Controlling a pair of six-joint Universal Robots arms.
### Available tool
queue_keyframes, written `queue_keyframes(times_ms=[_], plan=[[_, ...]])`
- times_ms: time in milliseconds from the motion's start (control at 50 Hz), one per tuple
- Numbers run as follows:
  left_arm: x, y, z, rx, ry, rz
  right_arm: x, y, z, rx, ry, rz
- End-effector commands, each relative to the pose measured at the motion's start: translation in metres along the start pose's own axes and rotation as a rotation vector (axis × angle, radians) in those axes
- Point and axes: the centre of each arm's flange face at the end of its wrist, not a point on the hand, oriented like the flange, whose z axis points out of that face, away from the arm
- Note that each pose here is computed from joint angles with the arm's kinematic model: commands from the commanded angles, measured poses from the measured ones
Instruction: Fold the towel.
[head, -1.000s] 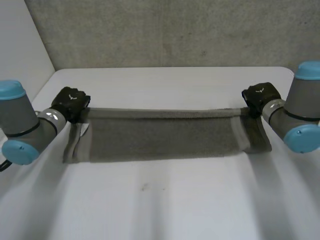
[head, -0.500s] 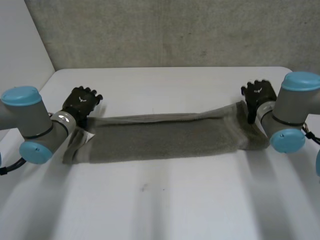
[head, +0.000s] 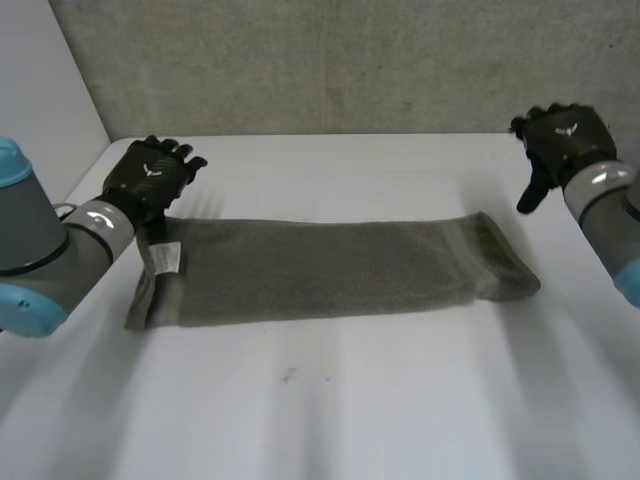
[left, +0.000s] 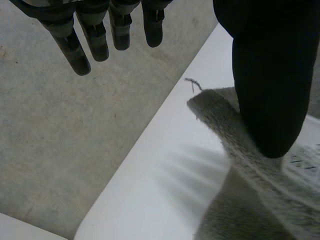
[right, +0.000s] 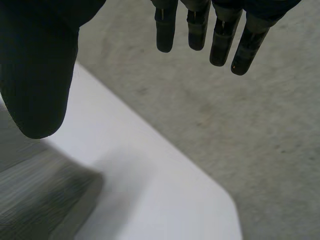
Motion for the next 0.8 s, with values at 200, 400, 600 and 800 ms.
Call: queue_keyframes(times_ms=[200,400,600,800], plan=[[-0.034,0.009,-0.036,-0.034,-0.103,-0.32,-0.001,0.083,-0.037,-0.196,-0.143,0.005],[-0.038,0.037,-0.013,-0.045,-0.135,-0.201,-0.007,0.111,-0.024,-0.194,-0.171,0.015],[-0.016,0.042,-0.024,-0.097,-0.071,-0.238,-0.011,0.116,-0.023,-0.206,-0.181,0.014],[0.026,0.017,-0.058,-0.123,0.127,-0.385,-0.014,0.116,-0.025,-0.209,-0.189,0.015]])
